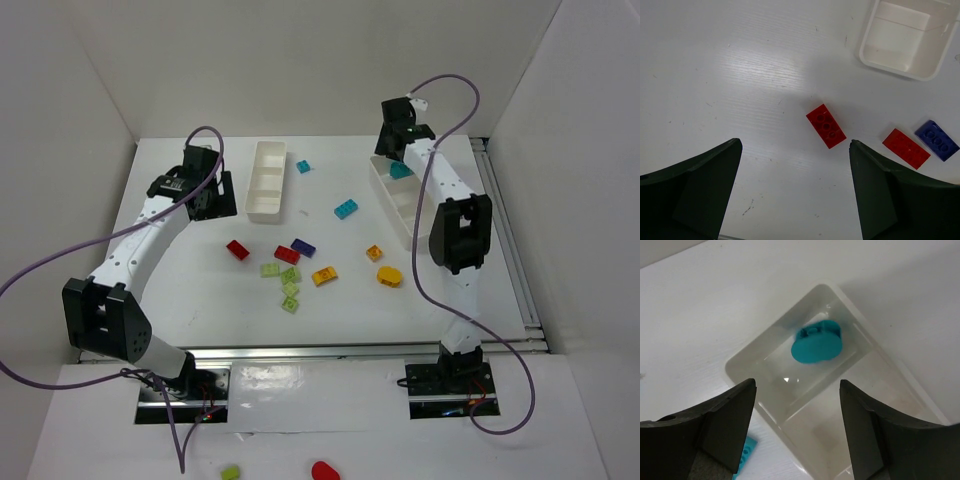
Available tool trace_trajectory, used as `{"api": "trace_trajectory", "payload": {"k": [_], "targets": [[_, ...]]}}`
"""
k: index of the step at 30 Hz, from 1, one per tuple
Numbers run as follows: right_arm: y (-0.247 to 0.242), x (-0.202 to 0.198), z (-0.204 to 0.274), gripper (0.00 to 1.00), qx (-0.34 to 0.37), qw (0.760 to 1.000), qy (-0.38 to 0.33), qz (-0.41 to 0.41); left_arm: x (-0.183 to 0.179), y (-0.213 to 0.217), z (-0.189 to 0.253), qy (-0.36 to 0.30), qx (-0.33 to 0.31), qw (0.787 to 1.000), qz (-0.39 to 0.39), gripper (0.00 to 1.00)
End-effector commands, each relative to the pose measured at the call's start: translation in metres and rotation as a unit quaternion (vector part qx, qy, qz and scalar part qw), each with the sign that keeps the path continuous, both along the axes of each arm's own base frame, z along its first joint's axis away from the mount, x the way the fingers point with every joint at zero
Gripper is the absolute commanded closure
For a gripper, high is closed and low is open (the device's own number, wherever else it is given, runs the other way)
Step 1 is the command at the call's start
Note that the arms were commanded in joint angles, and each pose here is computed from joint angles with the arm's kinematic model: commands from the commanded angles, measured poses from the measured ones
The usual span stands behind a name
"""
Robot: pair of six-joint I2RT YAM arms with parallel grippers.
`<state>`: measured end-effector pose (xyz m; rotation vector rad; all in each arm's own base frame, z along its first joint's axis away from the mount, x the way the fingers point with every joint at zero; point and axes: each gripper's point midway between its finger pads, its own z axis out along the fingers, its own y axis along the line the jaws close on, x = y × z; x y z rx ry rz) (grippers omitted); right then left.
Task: Sort the legos into containers by color
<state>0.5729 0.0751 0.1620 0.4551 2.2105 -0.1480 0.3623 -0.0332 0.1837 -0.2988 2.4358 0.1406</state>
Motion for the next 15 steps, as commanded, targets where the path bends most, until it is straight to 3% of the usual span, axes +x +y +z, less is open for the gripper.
{"api": "trace_trajectory", "payload": {"k": [1,6,9,15], "targets": [[0.025,0.001,0.053,0.25,-0.004,0.998,-0.054,0.031,0.005,0.005,0.018,-0.020,0.009,1.000,0.000,0.03],[0.094,-0.041,0.035,0.25,0.005,0.993,-0.023,0.116,0.004,0.005,0.014,-0.011,0.010,1.000,0.000,0.03],[0.132,-0.070,0.011,0.17,0.003,0.987,0.007,0.158,0.006,0.005,0.014,-0.011,0.010,1.000,0.000,0.03],[0.159,-0.106,-0.051,0.06,0.056,0.984,0.083,0.150,0.008,0.004,0.017,-0.015,0.010,1.000,0.000,0.03]]}}
